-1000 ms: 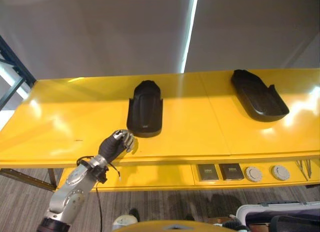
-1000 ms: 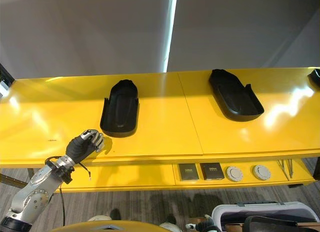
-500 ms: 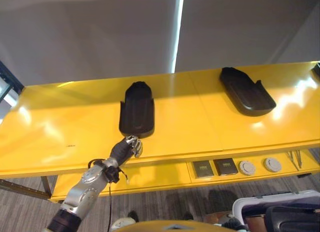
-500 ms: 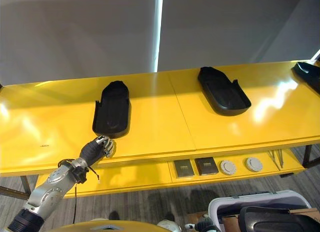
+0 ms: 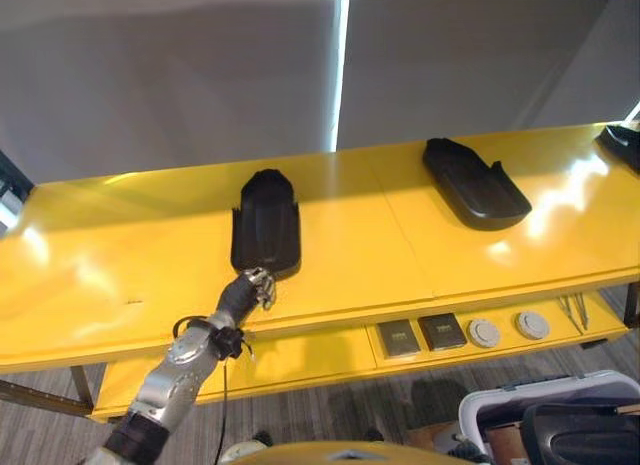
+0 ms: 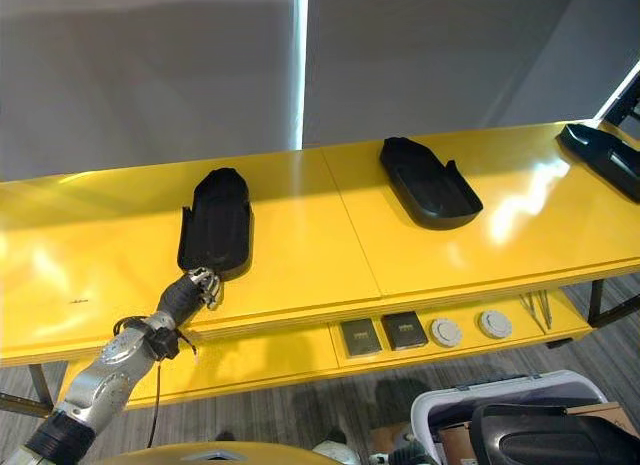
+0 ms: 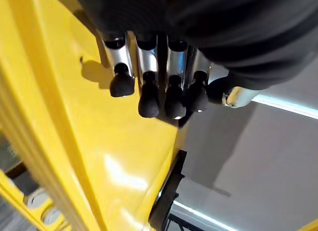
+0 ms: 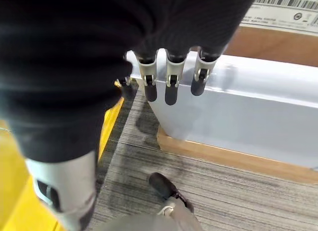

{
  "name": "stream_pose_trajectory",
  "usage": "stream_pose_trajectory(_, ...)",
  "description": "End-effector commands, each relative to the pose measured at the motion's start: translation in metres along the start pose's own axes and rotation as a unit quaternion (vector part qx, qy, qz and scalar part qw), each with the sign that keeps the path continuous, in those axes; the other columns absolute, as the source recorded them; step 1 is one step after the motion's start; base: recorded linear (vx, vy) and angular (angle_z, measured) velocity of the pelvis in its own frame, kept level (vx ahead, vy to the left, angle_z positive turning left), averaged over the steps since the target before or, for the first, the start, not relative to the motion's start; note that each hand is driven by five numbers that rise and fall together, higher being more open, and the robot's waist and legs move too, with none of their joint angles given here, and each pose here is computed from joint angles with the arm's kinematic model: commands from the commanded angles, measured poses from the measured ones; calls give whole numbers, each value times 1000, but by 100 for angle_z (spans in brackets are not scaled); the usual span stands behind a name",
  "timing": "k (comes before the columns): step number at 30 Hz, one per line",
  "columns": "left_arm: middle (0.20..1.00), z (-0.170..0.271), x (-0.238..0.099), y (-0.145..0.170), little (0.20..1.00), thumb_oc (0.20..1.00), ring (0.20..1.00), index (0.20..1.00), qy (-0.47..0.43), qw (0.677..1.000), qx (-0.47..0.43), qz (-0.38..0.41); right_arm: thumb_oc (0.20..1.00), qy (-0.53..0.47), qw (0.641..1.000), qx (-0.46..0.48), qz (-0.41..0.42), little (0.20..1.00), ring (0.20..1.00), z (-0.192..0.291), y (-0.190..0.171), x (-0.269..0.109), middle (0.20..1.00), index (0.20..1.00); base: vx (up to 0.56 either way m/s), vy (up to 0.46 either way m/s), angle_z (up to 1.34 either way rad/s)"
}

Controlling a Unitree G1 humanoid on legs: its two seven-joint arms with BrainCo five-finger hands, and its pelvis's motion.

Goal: Move parts from the plastic box to the shelf.

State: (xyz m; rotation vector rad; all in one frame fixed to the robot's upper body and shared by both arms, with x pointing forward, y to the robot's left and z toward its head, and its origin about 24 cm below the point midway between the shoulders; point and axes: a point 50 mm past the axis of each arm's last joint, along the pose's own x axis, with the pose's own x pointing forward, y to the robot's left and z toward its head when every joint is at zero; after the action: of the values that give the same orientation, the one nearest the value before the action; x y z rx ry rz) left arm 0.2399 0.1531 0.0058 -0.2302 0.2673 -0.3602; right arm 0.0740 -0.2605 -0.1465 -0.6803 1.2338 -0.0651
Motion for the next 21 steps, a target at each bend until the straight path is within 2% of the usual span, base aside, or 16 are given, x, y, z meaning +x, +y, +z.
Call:
stream_pose_trajectory(1,200,12,11,12,200,200,200,200,-21,999,28,40,1000,-12,999,-40,-2,1000,1000,7,-8,2,1000,1000,45,2,-2)
stream_pose_trajectory(9,200,18,27,16,200,200,200,200,-30,997,35,64,1000,-16,998,-57,4,1000,1000,10,-6,2,1000,1000,20,0,-8)
stream_pose_trajectory(15,200,27,34,8,200,200,200,200,-42,998,43,34,1000,-18,998,-64,7,1000,1000,10,-4,2,1000,1000,0,0,0)
stream_pose_trajectory(16,332,28,34,6,332,332,332,332,-46,998,41,25,1000,-18,998,-64,7,1000,1000,10,-4,2,1000,1000,0,0,0)
stream_pose_trajectory(17,846,30,33,4,846,846,846,846,-51,998,39,17,1000,-19,998,-63,7,1000,1000,10,-4,2,1000,1000,0,0,0)
stream_pose_trajectory(18,1000,33,33,0,1000,1000,1000,1000,-58,998,39,5,1000,-19,998,-62,7,1000,1000,10,-4,2,1000,1000,0,0,0)
stream_pose_trajectory(21,1000,46,30,-9,1000,1000,1000,1000,-82,996,28,-26,1000,-18,998,-57,6,1000,1000,11,-4,2,1000,1000,-7,-13,0)
